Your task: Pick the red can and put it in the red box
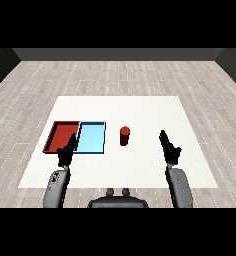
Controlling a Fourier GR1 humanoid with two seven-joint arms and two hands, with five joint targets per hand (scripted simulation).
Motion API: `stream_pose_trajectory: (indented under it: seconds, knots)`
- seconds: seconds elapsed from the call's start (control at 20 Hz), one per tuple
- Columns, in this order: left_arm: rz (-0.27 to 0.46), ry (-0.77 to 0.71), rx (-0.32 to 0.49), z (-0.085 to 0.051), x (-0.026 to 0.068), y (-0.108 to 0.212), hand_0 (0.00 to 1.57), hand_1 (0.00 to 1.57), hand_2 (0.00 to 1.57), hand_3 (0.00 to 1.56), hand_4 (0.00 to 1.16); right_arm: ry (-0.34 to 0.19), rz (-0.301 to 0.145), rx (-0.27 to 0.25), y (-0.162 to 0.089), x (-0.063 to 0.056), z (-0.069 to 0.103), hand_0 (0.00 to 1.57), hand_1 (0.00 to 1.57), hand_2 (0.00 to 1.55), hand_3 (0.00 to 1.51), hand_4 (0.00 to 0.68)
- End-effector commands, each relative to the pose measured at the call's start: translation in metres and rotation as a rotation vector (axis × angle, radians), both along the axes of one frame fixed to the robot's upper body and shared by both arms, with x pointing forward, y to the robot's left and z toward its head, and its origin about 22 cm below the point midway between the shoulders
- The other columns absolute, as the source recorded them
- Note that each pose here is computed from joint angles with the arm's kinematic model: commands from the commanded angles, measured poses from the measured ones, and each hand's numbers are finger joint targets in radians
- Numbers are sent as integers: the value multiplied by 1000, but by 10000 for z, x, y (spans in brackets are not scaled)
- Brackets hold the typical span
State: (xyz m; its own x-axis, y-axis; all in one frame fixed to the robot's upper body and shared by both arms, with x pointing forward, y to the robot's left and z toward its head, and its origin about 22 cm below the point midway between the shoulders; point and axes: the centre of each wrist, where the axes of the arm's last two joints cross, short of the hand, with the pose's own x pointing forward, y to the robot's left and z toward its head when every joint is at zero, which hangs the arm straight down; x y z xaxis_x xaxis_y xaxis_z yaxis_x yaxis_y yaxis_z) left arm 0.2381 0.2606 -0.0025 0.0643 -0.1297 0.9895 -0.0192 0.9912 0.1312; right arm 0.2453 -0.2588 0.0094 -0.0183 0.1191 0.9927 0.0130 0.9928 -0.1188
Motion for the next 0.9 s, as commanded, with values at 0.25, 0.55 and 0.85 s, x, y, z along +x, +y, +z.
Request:
stream_pose_trajectory:
  seconds: [0.25,0.55,0.85]
  knots:
    - [2,-2,38,110,-13,71,0,0,0,0,0,26,19,-10,-327,112,-88,0,0,0,0,0]
    - [-47,-499,-111,65,-30,-35,0,0,0,0,0,-305,101,123,-212,106,173,0,0,0,0,0]
    - [-47,-499,-122,62,-271,-97,0,0,0,0,0,-294,110,154,-372,-7,-31,0,0,0,0,0]
